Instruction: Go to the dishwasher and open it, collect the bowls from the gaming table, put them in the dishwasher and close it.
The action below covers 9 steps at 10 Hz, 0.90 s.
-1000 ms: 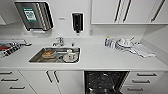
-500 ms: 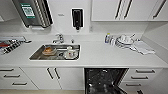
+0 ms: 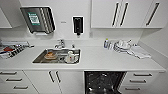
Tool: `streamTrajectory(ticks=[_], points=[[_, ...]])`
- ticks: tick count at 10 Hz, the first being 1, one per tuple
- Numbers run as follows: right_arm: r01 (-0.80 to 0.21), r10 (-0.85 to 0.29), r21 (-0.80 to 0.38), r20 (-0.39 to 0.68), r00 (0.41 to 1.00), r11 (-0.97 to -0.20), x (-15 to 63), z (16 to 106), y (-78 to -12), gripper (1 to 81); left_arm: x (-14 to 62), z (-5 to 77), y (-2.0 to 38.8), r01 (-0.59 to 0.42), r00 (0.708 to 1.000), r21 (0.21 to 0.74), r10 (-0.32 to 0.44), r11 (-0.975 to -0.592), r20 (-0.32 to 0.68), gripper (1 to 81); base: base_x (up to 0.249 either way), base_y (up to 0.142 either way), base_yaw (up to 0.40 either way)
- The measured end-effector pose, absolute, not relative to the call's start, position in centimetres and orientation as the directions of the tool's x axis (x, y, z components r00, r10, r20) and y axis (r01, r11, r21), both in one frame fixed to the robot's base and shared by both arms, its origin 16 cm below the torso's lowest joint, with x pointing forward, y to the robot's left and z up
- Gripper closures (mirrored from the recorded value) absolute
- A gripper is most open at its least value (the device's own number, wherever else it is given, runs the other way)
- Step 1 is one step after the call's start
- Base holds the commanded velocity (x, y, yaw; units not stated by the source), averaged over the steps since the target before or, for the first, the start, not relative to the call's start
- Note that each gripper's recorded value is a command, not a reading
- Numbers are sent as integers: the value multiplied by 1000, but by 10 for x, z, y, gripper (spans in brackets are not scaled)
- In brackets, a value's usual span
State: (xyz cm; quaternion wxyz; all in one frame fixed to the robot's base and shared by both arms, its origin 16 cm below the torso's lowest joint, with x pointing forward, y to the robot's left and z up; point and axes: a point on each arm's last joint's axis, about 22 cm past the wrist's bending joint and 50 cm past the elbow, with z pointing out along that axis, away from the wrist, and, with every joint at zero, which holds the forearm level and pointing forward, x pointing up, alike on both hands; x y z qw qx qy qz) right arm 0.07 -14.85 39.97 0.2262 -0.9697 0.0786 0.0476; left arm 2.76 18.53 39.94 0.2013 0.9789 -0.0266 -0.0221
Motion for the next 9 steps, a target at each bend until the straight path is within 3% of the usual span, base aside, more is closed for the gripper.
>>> streamTrajectory(ticks=[6,9], points=[[-122,-130,-447,-13,991,-886,11,420,-149,10,42,423,185,-91,994,388,-63,-917,84,10,0,0,0],[-113,-128,-448,3,992,-887,1,425,-149,10,24,429,185,-94,994,388,-65,-917,88,10,0,0,0]])
